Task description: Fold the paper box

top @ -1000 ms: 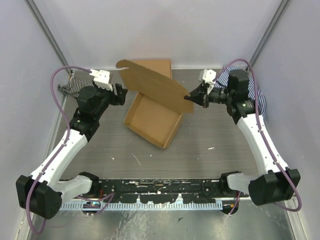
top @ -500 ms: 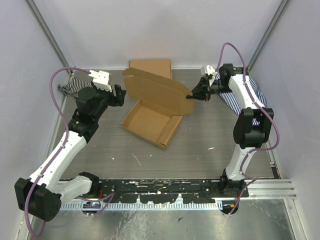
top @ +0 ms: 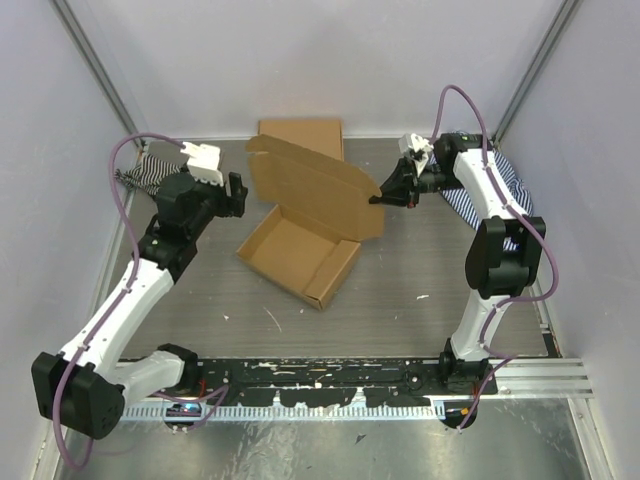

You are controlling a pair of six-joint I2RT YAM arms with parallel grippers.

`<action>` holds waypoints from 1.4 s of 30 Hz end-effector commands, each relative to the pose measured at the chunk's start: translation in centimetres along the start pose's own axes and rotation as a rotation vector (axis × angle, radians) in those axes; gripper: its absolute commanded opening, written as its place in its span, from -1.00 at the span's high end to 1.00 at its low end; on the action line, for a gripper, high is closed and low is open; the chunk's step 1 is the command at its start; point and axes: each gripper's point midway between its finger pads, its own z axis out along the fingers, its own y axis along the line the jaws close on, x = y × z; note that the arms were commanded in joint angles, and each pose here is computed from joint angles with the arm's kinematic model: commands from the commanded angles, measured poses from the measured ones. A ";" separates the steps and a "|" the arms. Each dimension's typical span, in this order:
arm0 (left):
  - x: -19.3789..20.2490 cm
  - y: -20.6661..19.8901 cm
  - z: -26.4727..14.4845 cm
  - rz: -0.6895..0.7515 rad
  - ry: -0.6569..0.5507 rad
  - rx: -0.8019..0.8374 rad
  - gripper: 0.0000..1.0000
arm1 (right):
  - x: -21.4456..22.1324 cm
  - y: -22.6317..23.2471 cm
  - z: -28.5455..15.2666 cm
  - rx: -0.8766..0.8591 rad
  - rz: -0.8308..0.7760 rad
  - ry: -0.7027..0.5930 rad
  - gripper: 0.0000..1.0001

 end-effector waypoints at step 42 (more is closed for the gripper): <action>-0.9 1.7 12.6 -0.290 -0.221 0.551 -0.56 | -4.0 1.6 1.1 -0.031 0.019 -0.050 0.86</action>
